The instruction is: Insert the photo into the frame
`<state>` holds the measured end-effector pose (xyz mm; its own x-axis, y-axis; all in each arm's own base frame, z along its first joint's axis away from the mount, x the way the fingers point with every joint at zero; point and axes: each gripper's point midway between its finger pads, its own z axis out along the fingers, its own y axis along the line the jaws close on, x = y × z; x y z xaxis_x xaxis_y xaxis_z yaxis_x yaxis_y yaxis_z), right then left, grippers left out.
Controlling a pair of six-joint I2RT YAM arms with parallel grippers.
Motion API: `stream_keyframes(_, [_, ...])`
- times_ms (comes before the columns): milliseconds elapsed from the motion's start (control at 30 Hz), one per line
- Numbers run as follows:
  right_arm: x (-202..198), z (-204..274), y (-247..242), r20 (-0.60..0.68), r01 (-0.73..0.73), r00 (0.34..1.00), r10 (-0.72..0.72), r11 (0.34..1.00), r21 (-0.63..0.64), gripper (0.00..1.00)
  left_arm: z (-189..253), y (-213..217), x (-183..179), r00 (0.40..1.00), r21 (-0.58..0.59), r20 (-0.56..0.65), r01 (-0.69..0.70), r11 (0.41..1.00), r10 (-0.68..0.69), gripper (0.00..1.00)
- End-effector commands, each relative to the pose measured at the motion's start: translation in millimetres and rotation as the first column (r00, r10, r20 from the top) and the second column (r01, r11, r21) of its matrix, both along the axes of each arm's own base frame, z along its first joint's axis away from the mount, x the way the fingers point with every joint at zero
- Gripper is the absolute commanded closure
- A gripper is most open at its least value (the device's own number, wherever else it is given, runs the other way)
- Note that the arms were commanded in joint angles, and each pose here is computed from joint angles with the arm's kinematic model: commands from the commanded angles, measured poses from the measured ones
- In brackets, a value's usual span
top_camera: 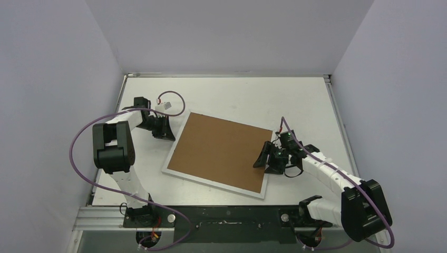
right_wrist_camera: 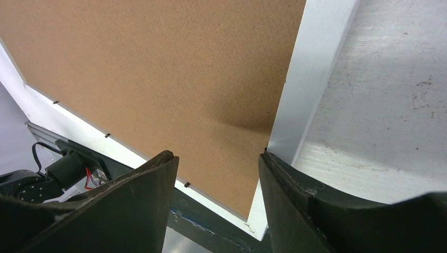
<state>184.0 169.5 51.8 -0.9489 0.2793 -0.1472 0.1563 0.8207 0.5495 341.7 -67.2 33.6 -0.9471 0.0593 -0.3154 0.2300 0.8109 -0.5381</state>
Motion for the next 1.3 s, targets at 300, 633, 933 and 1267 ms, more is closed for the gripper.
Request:
stream_keyframes(300, [11, -18, -1, 0.022, -0.005, 1.0, 0.006, 0.999, -0.033, 0.41, -15, 13, -6, 0.999, 0.059, -0.035, 0.006, 0.998, -0.004, 1.0])
stream_keyframes(633, [8, -26, 4, 0.003, -0.031, 0.999, 0.032, 0.998, -0.056, 0.42, -19, 11, -8, 0.999, 0.054, -0.045, 0.015, 0.998, -0.012, 1.0])
stream_keyframes(933, [9, -31, 9, 0.001, -0.042, 0.999, 0.042, 0.997, -0.057, 0.42, -19, 9, -9, 0.999, 0.053, -0.045, 0.023, 0.998, -0.02, 1.0])
stream_keyframes(1267, [6, -39, 8, -0.013, -0.056, 0.998, 0.055, 0.994, -0.092, 0.42, -19, 8, -9, 0.999, 0.05, -0.048, 0.023, 0.998, -0.02, 1.0])
